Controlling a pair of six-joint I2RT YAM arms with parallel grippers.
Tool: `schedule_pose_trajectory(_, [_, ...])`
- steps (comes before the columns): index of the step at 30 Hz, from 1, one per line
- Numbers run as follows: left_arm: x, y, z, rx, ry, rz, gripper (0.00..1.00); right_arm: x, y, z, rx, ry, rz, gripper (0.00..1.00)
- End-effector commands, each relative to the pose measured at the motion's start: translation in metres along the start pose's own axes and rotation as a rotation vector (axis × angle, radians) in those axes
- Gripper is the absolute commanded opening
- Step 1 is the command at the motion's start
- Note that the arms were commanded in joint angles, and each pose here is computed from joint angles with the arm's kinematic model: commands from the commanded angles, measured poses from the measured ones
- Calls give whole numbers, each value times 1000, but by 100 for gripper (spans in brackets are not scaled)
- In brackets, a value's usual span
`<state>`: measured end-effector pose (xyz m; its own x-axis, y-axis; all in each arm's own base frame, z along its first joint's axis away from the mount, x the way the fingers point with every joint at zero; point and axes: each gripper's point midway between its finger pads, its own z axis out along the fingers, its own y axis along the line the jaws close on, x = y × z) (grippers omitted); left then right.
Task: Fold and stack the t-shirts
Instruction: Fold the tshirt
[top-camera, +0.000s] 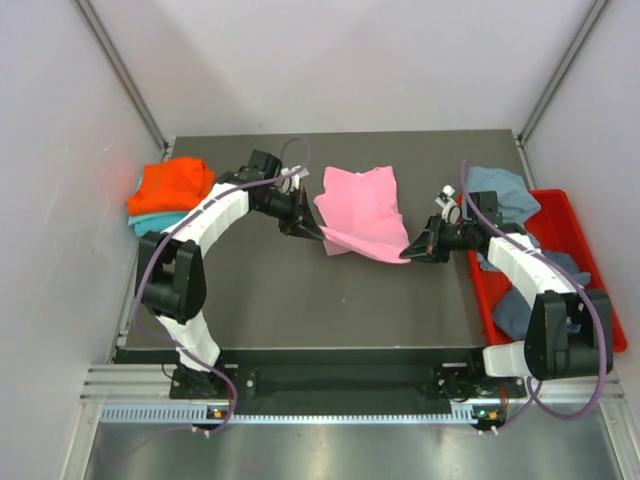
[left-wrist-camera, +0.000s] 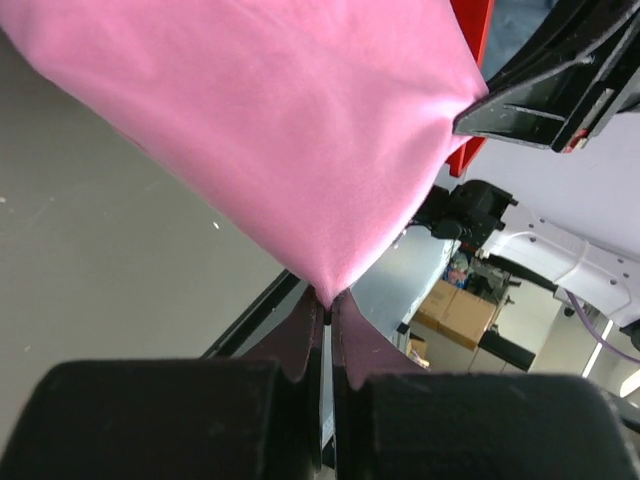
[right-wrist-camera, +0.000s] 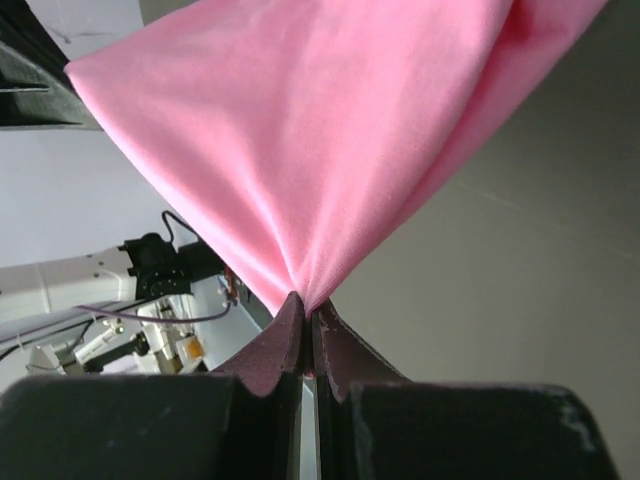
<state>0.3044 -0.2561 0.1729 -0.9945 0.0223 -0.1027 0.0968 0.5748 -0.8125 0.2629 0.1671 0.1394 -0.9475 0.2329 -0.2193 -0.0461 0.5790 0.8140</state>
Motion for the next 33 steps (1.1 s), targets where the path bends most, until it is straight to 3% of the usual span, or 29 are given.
schedule_pose_trajectory(1, [16, -13, 5, 26, 62, 3, 0, 9, 9, -1, -26, 22, -25, 0])
schedule_pose_trajectory(8, [32, -8, 17, 61, 119, -53, 0, 5, 13, 1, -46, 25, -31, 0])
schedule_pose_trajectory(17, [-16, -5, 16, 29, 31, 43, 0, -61, 31, 11, -87, -52, -47, 0])
schedule_pose_trajectory(24, [-63, 30, 17, -170, -62, 147, 0, -99, 25, 27, -84, -86, -65, 0])
schedule_pose_trajectory(33, [-129, 44, 7, -233, -172, 226, 0, -165, 29, 50, -110, -150, -110, 0])
